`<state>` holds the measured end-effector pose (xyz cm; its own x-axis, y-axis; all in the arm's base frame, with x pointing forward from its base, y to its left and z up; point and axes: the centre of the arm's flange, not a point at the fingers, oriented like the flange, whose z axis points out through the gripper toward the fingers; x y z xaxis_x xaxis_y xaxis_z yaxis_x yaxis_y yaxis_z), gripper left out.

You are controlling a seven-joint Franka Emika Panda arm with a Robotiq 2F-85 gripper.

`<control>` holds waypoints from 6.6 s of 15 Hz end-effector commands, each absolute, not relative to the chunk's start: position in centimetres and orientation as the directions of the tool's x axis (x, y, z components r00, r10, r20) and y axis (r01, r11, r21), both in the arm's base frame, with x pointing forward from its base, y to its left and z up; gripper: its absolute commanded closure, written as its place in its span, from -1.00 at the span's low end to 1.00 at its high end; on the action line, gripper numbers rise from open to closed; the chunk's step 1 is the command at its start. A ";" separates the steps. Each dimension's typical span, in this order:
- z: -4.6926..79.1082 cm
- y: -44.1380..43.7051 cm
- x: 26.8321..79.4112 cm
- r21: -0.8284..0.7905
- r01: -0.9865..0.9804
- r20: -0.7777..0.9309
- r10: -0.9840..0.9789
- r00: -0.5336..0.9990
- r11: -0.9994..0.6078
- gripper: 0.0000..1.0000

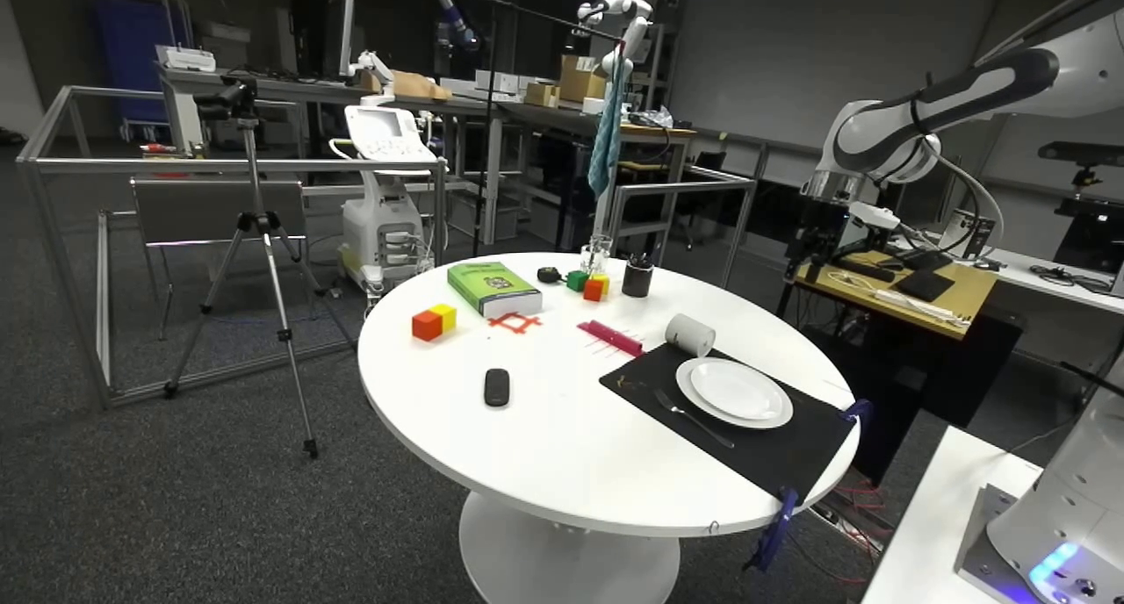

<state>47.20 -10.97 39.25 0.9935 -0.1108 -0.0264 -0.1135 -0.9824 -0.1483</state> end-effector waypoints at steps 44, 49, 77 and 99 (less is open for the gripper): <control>21.8 -20.9 64.6 -0.179 -0.032 0.070 -0.045 0.997 -0.983 -1.00; 20.9 -21.5 65.8 -0.149 -0.007 0.142 -0.028 0.989 -0.989 -1.00; 16.1 -22.9 67.4 -0.131 0.037 0.083 0.026 0.996 -0.991 -1.00; 14.2 -22.1 67.5 -0.165 0.060 0.052 0.052 0.997 -0.984 -1.00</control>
<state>66.63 -21.49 13.89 0.9983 0.0198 0.0551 0.0268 -0.9914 -0.1280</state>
